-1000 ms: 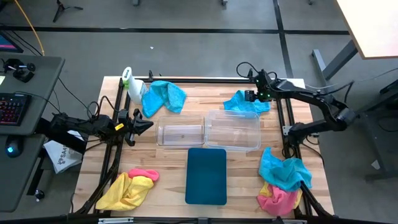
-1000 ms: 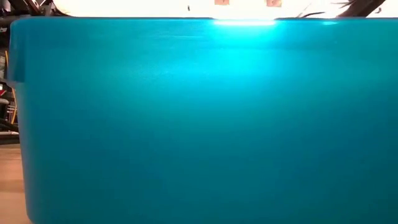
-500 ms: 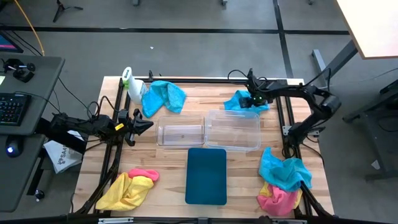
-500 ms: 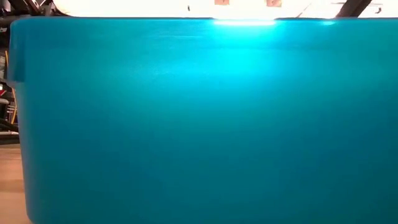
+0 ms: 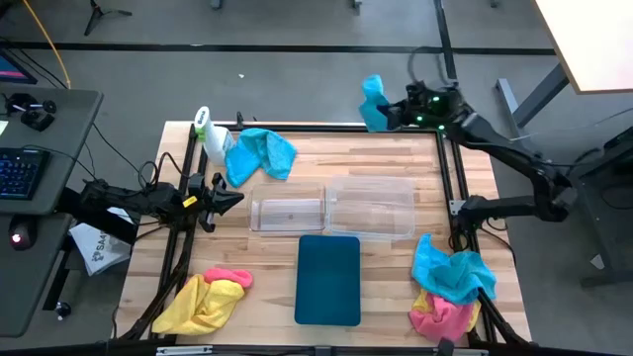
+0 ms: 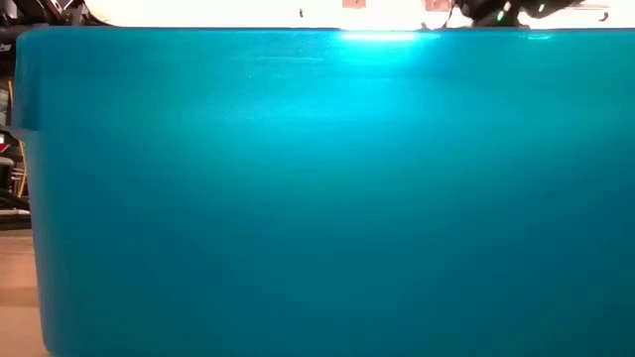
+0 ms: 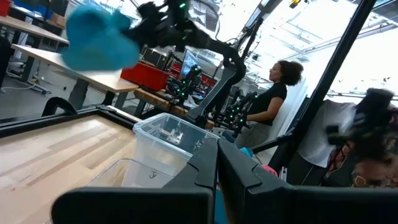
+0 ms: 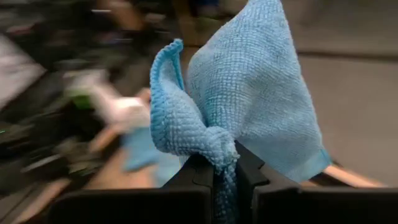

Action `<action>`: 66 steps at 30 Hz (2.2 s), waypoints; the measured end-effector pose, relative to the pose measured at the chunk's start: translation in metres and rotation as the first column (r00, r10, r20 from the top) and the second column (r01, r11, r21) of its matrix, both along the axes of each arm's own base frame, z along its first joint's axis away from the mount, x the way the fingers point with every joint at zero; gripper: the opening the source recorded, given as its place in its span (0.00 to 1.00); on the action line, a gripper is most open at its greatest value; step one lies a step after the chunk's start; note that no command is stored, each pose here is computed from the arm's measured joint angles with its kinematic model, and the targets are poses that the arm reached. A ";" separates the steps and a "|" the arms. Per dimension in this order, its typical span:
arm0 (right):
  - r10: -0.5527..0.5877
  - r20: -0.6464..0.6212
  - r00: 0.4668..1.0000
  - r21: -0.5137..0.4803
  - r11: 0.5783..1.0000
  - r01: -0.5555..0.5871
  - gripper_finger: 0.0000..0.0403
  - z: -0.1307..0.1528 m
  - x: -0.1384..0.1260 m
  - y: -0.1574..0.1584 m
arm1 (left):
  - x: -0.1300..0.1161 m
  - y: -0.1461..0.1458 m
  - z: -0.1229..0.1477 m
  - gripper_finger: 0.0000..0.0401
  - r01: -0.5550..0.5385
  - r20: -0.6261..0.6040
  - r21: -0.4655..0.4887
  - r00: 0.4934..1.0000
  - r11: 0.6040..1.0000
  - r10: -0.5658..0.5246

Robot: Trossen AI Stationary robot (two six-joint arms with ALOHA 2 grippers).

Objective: Sort microfiber towel by color & place in baskets
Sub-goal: Put the top right blue microfiber towel into the white bin, then put the top blue microfiber towel into the white bin

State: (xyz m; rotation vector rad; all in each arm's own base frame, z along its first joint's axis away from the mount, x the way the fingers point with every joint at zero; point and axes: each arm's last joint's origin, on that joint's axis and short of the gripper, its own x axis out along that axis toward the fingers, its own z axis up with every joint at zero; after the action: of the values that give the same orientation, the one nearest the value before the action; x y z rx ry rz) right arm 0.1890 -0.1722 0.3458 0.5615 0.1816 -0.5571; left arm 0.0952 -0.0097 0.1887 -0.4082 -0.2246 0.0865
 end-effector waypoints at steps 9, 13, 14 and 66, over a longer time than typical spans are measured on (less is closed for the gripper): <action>0.531 0.136 0.837 -0.156 0.845 -0.511 0.01 0.041 0.015 0.086 | 0.000 0.000 0.000 0.00 0.000 0.000 0.000 1.000 1.000 0.000; 0.559 0.045 0.828 -0.049 0.829 -0.558 0.01 0.021 0.022 0.110 | 0.000 0.000 0.000 0.00 0.000 0.000 0.000 1.000 1.000 0.000; 0.550 0.012 0.835 -0.021 0.835 -0.549 0.01 0.016 0.024 0.114 | 0.000 0.000 0.000 0.00 0.000 0.000 0.000 1.000 1.000 0.000; 0.625 -0.407 0.666 0.235 0.776 -0.585 0.65 -0.013 0.033 0.134 | 0.000 0.000 0.000 0.00 0.000 0.000 0.000 1.000 1.000 0.000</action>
State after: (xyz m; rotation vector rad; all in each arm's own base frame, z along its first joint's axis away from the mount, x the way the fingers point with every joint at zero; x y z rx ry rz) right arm 0.2223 -0.0382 0.3333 0.4011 0.8329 -0.0070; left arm 0.0952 -0.0097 0.1888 -0.4082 -0.2245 0.0864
